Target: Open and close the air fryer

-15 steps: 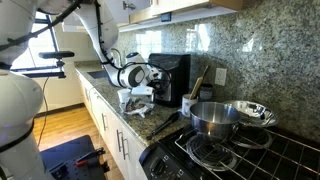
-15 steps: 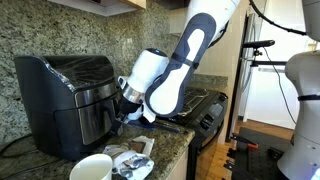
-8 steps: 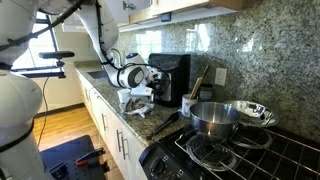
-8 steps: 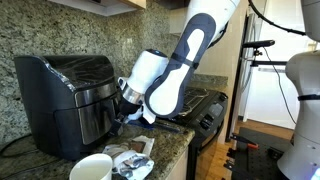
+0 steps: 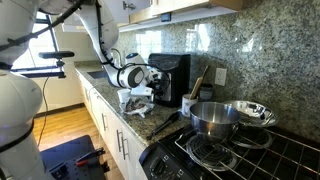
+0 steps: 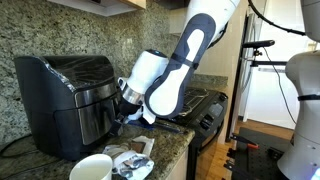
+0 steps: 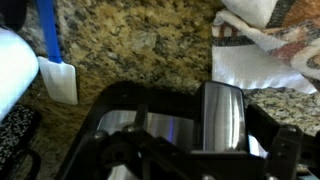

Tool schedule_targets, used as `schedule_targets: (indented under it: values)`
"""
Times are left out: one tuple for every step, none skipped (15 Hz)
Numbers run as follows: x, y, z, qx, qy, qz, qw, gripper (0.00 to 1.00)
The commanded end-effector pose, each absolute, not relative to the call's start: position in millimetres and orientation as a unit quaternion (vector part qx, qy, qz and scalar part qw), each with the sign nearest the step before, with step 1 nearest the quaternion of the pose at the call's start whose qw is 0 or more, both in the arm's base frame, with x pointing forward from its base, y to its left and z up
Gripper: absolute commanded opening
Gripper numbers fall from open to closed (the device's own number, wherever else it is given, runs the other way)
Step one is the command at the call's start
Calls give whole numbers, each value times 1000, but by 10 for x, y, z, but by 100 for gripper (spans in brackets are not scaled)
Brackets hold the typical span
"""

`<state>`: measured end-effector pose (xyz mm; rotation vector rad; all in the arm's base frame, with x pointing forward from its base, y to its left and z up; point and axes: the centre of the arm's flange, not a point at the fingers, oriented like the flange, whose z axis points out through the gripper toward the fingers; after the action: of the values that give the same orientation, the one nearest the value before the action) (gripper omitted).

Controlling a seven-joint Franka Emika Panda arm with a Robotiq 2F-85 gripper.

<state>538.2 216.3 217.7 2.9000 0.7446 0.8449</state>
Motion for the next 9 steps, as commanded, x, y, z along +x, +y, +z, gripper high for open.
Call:
schedule_targets:
  values:
    - [5520, 2279, 2206, 926, 248, 285, 4, 100]
    - [5521, 2299, 2206, 924, 255, 286, 3, 100]
    - [5532, 2325, 2210, 921, 263, 285, -2, 100]
    - [5367, 2221, 2158, 929, 255, 269, 10, 100]
    - [5373, 2241, 2163, 928, 258, 270, 6, 100]
    - [5373, 2240, 2159, 928, 257, 270, 5, 100]
    - [5373, 2242, 2158, 928, 258, 269, 4, 100]
    - [5373, 2242, 2158, 928, 257, 269, 4, 100]
    - [5374, 2240, 2157, 928, 257, 269, 4, 100]
